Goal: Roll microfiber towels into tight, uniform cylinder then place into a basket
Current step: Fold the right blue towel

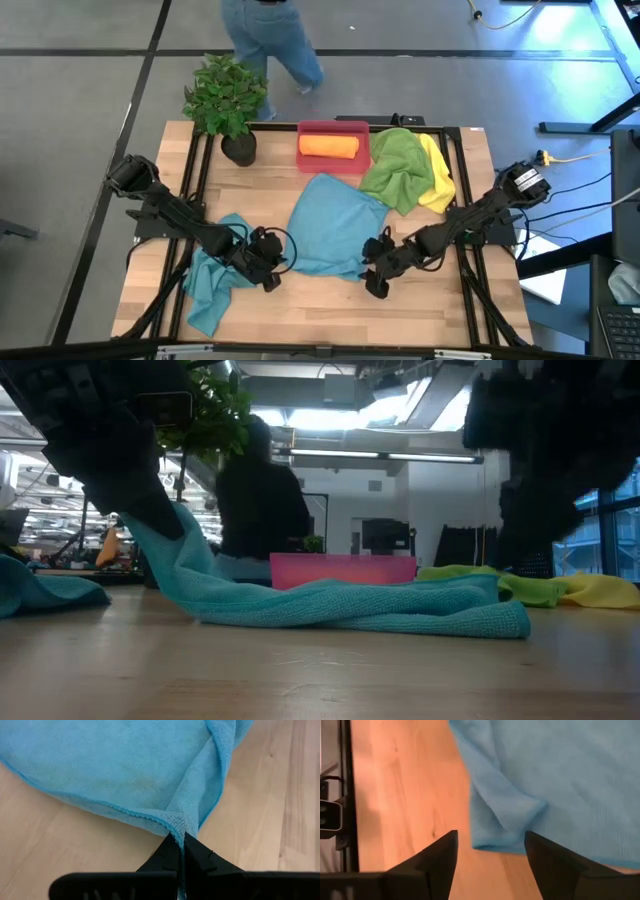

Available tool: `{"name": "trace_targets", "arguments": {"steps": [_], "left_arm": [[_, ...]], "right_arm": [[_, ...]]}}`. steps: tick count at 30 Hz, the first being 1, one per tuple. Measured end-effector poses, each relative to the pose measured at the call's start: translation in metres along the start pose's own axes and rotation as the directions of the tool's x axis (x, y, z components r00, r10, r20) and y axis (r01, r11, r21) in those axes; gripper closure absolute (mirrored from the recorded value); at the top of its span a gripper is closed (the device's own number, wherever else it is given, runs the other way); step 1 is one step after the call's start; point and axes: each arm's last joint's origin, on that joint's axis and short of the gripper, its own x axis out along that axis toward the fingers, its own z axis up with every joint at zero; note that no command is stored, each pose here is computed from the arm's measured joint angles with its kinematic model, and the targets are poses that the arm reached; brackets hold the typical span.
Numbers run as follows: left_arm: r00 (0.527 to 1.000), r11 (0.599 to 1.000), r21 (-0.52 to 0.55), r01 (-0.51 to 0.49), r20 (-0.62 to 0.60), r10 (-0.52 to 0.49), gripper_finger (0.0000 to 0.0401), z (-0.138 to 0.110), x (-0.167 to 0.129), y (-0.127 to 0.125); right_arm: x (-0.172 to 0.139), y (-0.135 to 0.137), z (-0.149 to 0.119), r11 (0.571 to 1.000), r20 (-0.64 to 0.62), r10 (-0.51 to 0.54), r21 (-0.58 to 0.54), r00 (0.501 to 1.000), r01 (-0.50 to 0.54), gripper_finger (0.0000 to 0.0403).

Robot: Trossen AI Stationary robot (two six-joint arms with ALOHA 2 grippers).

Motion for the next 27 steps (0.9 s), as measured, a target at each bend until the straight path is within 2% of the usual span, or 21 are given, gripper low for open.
{"name": "trace_targets", "arguments": {"steps": [4,8,10,16,21,27], "left_arm": [[1.000,1.000,0.000,0.000,0.000,0.000,0.0401,0.000,0.000,0.000],[1.000,1.000,0.000,0.000,0.000,0.000,0.0401,0.000,0.000,0.000],[1.000,1.000,0.000,0.000,0.000,0.000,0.0401,0.000,0.000,0.000],[1.000,1.000,0.001,-0.001,0.000,0.001,0.0401,0.000,0.000,0.000],[1.000,1.000,-0.001,0.002,0.002,-0.002,0.0401,0.000,0.000,0.000],[1.000,1.000,-0.003,0.005,0.005,-0.005,0.0401,0.000,0.000,-0.001]], "right_arm": [[0.007,-0.019,-0.010,0.999,0.023,0.011,0.053,1.000,-0.012,0.0179],[0.011,-0.031,-0.011,0.985,0.120,0.130,0.094,0.984,-0.142,0.0191],[0.011,-0.035,-0.012,0.980,0.138,0.156,0.099,0.978,-0.170,0.0195],[0.019,-0.045,-0.019,0.984,0.108,0.112,0.125,0.988,-0.126,0.0201],[0.033,-0.037,-0.016,0.981,0.103,0.145,0.117,0.984,-0.157,0.0202],[0.048,-0.023,-0.008,0.982,0.094,0.180,0.038,0.979,-0.184,0.0202]]}}
